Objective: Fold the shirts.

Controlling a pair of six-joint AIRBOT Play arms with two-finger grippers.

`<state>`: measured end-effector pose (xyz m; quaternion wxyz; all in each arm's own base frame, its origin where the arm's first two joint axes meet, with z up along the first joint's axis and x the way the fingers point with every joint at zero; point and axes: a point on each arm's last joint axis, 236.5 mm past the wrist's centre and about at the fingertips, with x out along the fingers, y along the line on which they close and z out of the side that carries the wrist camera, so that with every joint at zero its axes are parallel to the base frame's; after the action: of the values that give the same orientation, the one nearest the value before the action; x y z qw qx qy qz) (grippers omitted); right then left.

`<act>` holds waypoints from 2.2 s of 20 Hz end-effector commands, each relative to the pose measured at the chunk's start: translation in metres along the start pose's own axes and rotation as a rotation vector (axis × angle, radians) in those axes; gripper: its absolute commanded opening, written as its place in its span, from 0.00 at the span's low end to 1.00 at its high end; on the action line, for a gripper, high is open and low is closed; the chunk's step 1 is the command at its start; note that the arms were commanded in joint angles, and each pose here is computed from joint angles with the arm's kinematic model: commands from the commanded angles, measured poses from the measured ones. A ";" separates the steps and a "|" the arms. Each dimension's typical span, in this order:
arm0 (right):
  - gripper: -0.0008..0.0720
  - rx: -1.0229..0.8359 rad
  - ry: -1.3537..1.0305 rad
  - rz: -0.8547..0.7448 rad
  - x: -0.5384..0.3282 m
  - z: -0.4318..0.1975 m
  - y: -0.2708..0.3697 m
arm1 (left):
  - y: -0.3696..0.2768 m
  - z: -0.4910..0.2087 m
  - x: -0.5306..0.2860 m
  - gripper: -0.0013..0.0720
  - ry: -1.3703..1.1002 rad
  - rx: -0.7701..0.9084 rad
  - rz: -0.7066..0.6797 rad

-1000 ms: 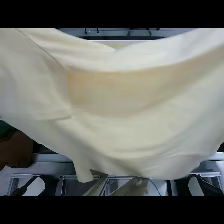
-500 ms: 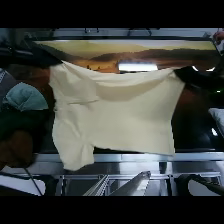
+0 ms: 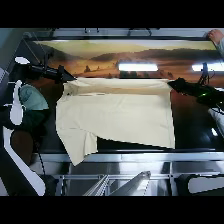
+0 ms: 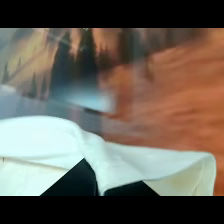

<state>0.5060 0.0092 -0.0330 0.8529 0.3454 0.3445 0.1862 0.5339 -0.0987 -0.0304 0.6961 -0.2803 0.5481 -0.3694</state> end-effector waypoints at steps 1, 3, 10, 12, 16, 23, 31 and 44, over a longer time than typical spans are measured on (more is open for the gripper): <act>0.03 -0.040 0.122 0.040 -0.006 -0.028 -0.004 | 0.026 -0.018 0.005 0.05 0.063 -0.055 0.052; 0.03 -0.044 0.169 0.047 -0.002 -0.042 -0.006 | 0.027 -0.025 0.008 0.04 0.101 -0.050 0.064; 0.31 -0.005 0.243 0.074 0.014 -0.069 -0.005 | 0.012 -0.043 0.013 0.38 0.187 -0.059 0.033; 0.55 0.021 0.239 0.084 0.000 -0.062 -0.002 | 0.011 -0.044 0.000 0.42 0.184 -0.126 0.034; 0.54 0.111 0.348 -0.004 -0.062 -0.069 -0.023 | 0.003 -0.052 -0.058 0.42 0.189 -0.265 0.033; 0.51 0.349 0.759 -0.209 -0.143 -0.196 -0.062 | -0.017 -0.132 -0.098 0.42 0.232 -0.371 0.072; 0.51 0.379 0.879 -0.127 -0.127 -0.275 -0.026 | -0.005 -0.304 -0.075 0.42 0.408 -0.515 0.307; 0.23 0.373 0.854 -0.094 -0.107 -0.272 -0.011 | 0.019 -0.367 -0.010 0.42 0.420 -0.595 0.344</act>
<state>0.2213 0.0755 -0.1193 0.5294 0.3757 0.7225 0.2378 0.1717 -0.0698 -0.1140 0.4976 -0.2773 0.8109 -0.1339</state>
